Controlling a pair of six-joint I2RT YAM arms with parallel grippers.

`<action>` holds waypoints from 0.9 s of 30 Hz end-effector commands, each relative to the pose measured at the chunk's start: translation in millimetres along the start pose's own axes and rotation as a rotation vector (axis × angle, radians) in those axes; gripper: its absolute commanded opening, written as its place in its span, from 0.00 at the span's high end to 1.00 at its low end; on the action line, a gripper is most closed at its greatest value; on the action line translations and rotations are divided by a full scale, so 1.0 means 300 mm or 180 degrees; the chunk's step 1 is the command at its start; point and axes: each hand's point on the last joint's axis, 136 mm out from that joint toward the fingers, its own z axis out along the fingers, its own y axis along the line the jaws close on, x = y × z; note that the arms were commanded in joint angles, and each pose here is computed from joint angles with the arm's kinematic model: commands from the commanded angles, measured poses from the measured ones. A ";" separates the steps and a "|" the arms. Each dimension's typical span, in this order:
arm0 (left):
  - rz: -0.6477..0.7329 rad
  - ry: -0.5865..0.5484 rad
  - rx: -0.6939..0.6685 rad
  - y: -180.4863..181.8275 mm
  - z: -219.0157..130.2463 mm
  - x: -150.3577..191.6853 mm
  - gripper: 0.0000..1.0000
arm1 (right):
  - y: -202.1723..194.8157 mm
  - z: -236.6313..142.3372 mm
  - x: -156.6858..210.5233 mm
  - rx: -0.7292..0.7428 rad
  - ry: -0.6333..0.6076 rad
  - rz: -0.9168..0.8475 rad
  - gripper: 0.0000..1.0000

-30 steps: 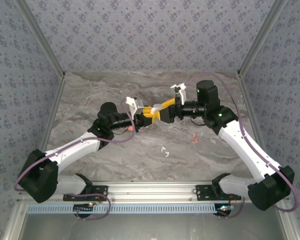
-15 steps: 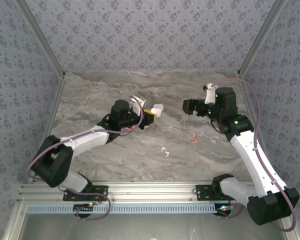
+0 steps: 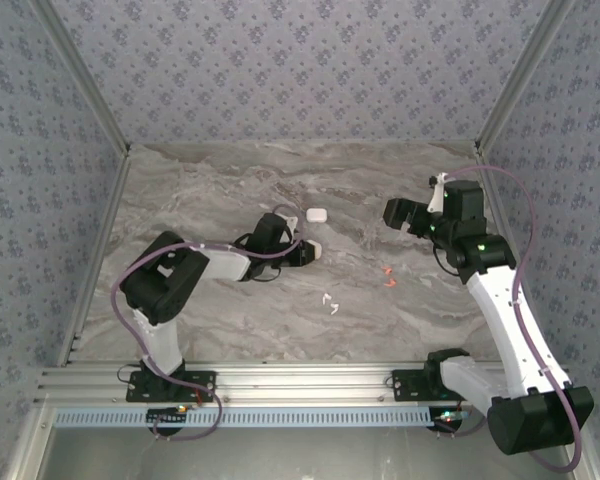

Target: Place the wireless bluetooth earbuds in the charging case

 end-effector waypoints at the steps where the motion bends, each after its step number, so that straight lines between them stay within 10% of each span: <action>1: -0.0127 -0.0124 0.0096 -0.034 0.027 -0.051 1.00 | -0.028 -0.023 0.028 0.0111 0.0013 0.0179 0.00; 9: -0.0426 -0.0043 0.0148 0.003 0.117 -0.029 0.94 | -0.064 -0.042 0.082 0.0276 0.0123 0.0245 0.00; 27: -0.0302 -0.0199 -0.0292 0.093 0.034 -0.047 0.29 | -0.102 -0.019 0.099 0.0592 0.0214 0.0242 0.00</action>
